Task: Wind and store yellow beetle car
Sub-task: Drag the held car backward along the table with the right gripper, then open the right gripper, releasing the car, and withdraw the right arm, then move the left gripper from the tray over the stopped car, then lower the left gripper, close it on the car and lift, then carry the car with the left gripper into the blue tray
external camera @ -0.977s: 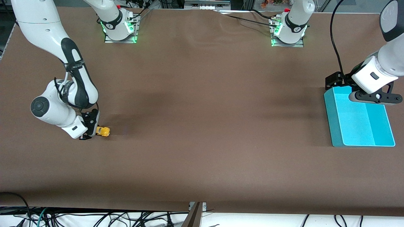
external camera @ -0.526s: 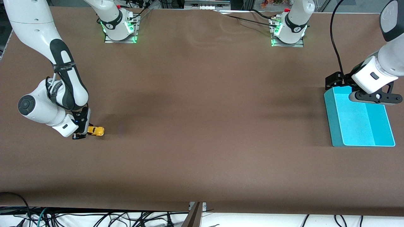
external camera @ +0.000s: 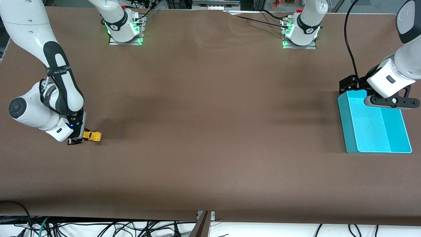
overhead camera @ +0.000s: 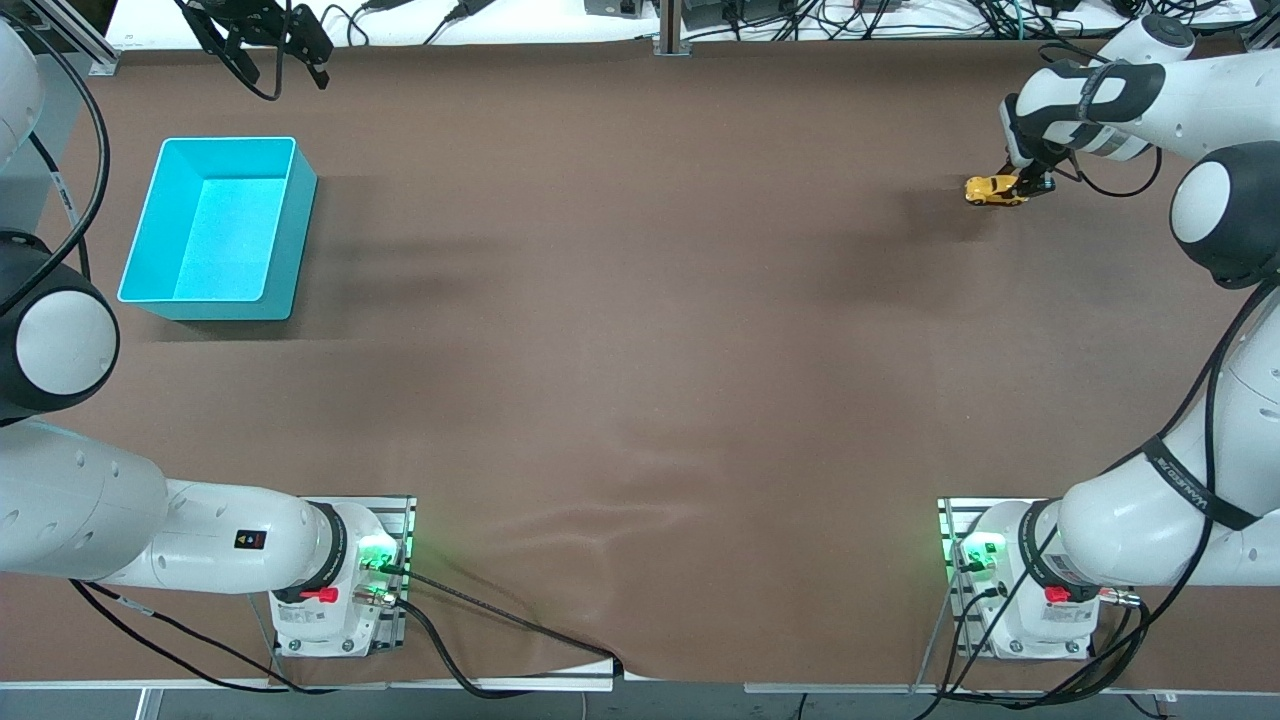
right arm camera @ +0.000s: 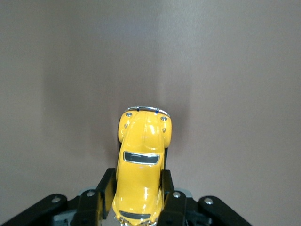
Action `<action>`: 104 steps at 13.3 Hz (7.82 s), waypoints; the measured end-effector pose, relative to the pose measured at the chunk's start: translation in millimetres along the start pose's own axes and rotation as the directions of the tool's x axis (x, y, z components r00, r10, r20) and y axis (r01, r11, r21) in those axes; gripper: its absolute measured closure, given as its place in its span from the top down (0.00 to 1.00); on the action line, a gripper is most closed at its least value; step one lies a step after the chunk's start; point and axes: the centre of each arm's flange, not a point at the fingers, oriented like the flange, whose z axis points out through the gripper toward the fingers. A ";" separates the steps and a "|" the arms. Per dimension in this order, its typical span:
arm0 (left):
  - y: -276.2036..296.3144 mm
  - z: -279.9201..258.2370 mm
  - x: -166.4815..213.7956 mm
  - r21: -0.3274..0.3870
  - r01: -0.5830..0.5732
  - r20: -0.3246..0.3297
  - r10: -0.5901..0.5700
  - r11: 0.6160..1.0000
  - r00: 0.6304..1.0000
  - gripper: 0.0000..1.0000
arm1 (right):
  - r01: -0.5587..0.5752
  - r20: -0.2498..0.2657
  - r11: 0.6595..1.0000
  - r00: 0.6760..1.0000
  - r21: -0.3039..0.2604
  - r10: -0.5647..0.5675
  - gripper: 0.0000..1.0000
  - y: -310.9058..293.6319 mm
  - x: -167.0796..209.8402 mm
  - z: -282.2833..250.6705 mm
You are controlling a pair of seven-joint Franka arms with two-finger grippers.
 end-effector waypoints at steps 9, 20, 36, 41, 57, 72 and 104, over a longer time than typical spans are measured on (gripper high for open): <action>-0.2 0.1 0.0 0.000 0.000 0.000 0.000 1.000 1.000 1.00 | 0.021 -0.007 0.999 1.000 -0.050 -0.021 0.85 19.0 -6.0 -11.7; -0.4 0.3 0.1 0.000 0.001 0.001 -0.001 1.000 1.000 1.00 | -0.481 -0.142 0.877 0.870 -0.025 0.473 1.00 93.4 89.9 -187.5; 1.6 41.2 20.3 -0.001 -0.005 0.070 0.005 1.000 0.998 1.00 | -0.963 -0.012 0.267 0.267 -0.022 0.964 1.00 57.9 161.1 -347.4; 0.9 121.2 74.2 -0.013 -0.217 0.060 0.217 0.976 0.974 1.00 | -0.969 0.001 0.239 0.239 -0.065 0.971 1.00 41.1 141.3 -378.1; -29.3 279.6 177.7 0.021 -0.935 0.000 0.935 0.354 0.354 1.00 | -0.997 0.092 0.034 0.027 -0.074 0.995 1.00 0.0 124.3 -361.8; -33.8 342.0 188.7 0.046 -0.975 0.044 0.975 0.218 0.220 1.00 | -0.997 0.091 0.034 0.027 -0.074 0.995 1.00 1.1 124.4 -360.3; -299.3 303.3 28.2 -0.246 -0.965 0.072 0.995 0.087 0.071 0.46 | -0.996 0.076 0.035 0.030 -0.077 0.997 1.00 2.9 125.1 -361.5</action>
